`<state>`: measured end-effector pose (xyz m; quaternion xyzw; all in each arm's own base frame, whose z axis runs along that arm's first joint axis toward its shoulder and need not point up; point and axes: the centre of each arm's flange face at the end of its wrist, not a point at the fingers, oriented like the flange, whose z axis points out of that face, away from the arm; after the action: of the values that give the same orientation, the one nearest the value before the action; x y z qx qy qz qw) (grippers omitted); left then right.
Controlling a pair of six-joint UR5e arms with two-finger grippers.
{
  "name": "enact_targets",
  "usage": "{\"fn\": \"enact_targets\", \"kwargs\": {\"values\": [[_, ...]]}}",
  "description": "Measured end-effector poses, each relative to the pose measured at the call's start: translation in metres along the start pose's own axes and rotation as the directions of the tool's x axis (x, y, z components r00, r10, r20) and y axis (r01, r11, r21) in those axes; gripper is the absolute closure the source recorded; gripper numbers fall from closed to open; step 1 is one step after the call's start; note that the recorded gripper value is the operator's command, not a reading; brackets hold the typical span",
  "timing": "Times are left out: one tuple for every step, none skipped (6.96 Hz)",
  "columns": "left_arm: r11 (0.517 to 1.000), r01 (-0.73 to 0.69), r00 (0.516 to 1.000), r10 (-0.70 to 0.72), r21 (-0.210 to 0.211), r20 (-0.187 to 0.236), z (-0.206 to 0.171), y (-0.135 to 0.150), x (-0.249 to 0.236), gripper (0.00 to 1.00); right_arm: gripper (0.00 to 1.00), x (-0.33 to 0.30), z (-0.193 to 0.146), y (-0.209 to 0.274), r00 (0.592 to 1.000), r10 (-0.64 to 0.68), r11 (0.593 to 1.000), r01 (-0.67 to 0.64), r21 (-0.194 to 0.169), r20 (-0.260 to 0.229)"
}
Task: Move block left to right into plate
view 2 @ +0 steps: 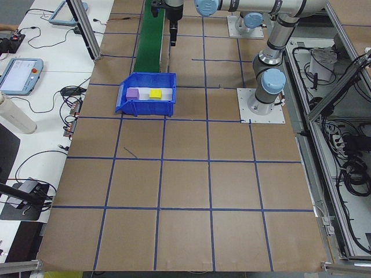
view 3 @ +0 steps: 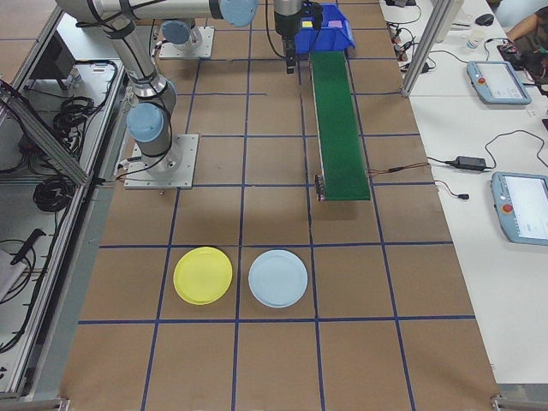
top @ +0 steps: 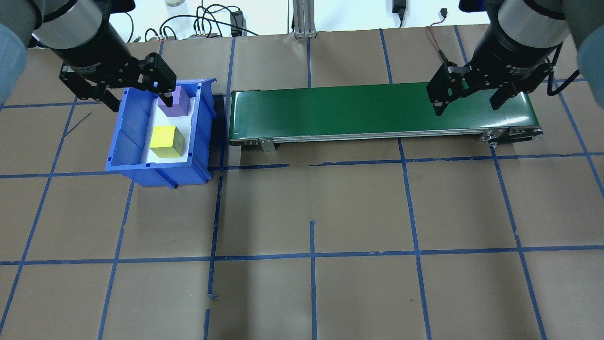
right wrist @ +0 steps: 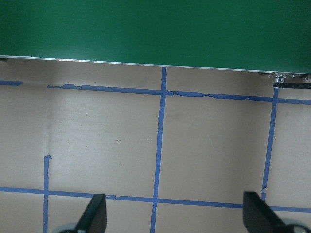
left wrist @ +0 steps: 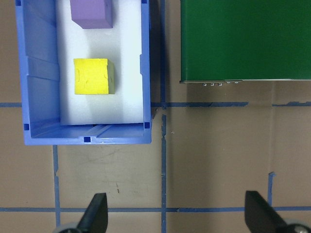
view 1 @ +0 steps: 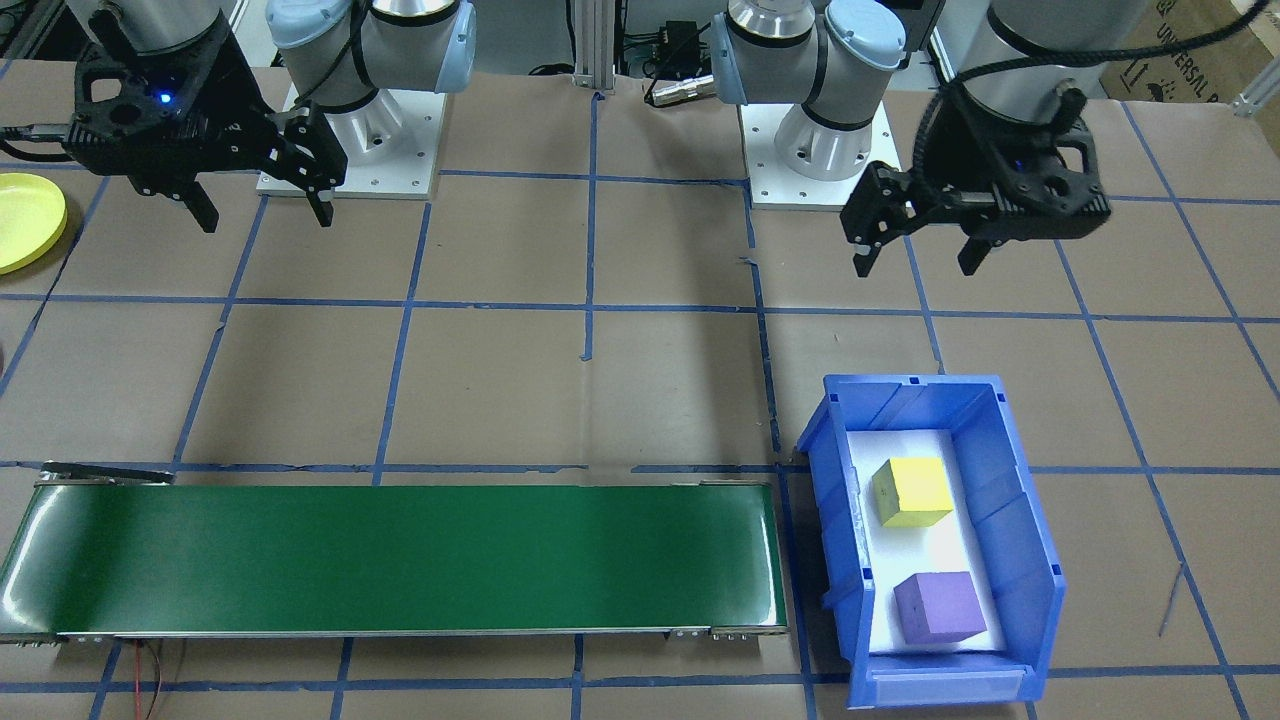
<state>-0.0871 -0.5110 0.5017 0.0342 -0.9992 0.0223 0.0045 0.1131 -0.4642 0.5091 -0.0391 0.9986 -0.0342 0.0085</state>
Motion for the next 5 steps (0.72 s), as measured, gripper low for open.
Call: {"fn": "enact_targets", "kwargs": {"values": [[1.0, 0.022, 1.0, -0.022, -0.011, 0.0, 0.017, -0.023, -0.019, 0.0, 0.0, 0.0, 0.0, 0.0, 1.0, 0.0, 1.0, 0.0, 0.0, 0.0], [1.0, 0.02, 1.0, -0.02, -0.001, 0.001, 0.041, -0.056, -0.032, 0.0, 0.0, 0.0, 0.001, 0.0, 1.0, 0.0, 1.0, 0.0, 0.0, 0.0], [1.0, 0.001, 1.0, -0.001, 0.017, 0.003, 0.071, -0.092, -0.043, 0.0, 0.0, 0.001, 0.001, 0.0, 1.0, 0.0, 1.0, 0.0, -0.001, -0.001], [0.999, -0.026, 1.0, 0.025, 0.028, 0.006, 0.101, -0.123, -0.052, 0.0, 0.0, 0.001, 0.001, 0.0, 1.0, -0.001, 1.0, 0.001, -0.001, -0.001], [0.998, -0.043, 0.999, 0.043, 0.039, 0.01, 0.13, -0.149, -0.058, 0.0, 0.0, 0.001, 0.001, 0.0, 1.0, -0.001, 1.0, 0.001, 0.0, -0.001]]}}
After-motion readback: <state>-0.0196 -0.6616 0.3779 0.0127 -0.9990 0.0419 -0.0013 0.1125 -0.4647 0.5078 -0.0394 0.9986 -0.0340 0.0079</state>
